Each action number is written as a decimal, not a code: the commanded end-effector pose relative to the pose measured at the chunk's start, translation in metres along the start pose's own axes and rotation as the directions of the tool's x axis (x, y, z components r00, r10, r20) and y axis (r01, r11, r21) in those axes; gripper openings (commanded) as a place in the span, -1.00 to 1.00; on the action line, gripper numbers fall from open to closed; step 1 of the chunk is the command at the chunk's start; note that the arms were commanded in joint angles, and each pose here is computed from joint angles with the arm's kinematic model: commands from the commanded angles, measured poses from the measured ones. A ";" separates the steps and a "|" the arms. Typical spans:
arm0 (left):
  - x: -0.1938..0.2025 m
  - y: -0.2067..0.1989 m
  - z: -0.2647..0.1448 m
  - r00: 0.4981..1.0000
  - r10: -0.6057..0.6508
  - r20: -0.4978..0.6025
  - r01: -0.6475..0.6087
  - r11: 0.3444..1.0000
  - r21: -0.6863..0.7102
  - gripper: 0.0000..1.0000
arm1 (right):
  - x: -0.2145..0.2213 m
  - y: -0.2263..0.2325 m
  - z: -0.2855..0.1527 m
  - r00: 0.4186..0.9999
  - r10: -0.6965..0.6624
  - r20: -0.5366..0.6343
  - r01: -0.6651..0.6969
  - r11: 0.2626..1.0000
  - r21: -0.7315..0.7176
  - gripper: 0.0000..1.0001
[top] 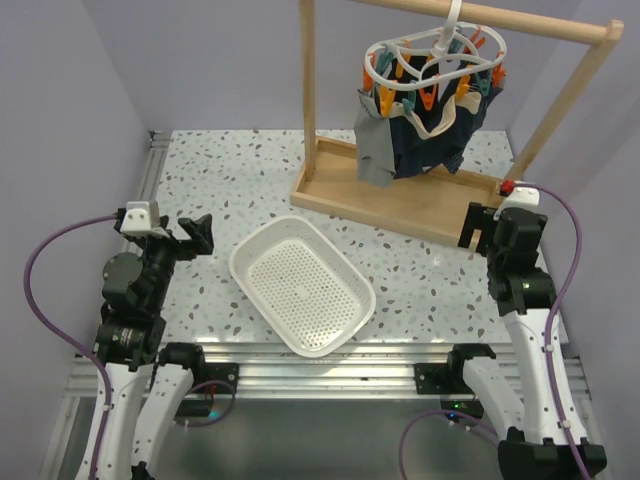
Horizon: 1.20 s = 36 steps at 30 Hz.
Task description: Remove the underwear clipped to the hanger
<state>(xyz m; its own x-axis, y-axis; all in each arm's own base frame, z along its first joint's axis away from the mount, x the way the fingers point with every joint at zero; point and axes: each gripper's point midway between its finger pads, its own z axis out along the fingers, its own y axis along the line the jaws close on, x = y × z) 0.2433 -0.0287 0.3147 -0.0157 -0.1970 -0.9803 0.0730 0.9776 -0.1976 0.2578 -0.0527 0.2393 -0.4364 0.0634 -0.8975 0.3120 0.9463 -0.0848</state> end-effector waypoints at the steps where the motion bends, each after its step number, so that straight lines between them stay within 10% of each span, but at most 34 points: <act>1: 0.001 -0.002 0.002 1.000 -0.003 -0.006 0.003 1.000 0.012 1.00 | -0.028 0.009 -0.008 0.993 -0.072 0.093 0.079 0.994 -0.075 0.97; 4: 0.001 -0.002 0.003 1.000 -0.003 -0.005 0.003 1.000 0.015 1.00 | -0.035 0.032 -0.020 0.972 -0.166 0.167 0.202 0.953 -0.225 0.97; 9: 0.001 -0.003 0.003 1.000 -0.009 -0.003 0.009 1.000 0.020 1.00 | -0.019 0.093 -0.073 0.796 -0.388 0.465 0.601 0.600 -0.528 0.97; 18: 0.002 -0.011 0.001 1.000 -0.009 -0.008 0.009 0.998 0.064 1.00 | -0.054 0.118 -0.092 0.903 -0.207 0.377 0.423 0.584 -0.692 0.98; 23: 0.012 -0.016 -0.001 1.000 0.006 -0.030 -0.003 0.995 0.102 1.00 | -0.098 0.112 -0.064 0.941 -0.028 0.337 0.259 0.700 -0.666 0.97; 36: 0.020 -0.030 0.004 0.999 0.013 -0.030 -0.007 0.981 0.195 1.00 | -0.219 0.124 -0.031 0.784 0.217 0.582 0.296 0.693 -0.657 0.98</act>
<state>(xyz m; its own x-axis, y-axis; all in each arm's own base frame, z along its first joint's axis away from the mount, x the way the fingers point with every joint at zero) 0.2429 -0.0535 0.2939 -0.0766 -0.1860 -0.9796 0.2043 0.9587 -0.1980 0.3631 0.0569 0.3771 0.0194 0.0646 -0.9977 -0.4313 0.9008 0.0500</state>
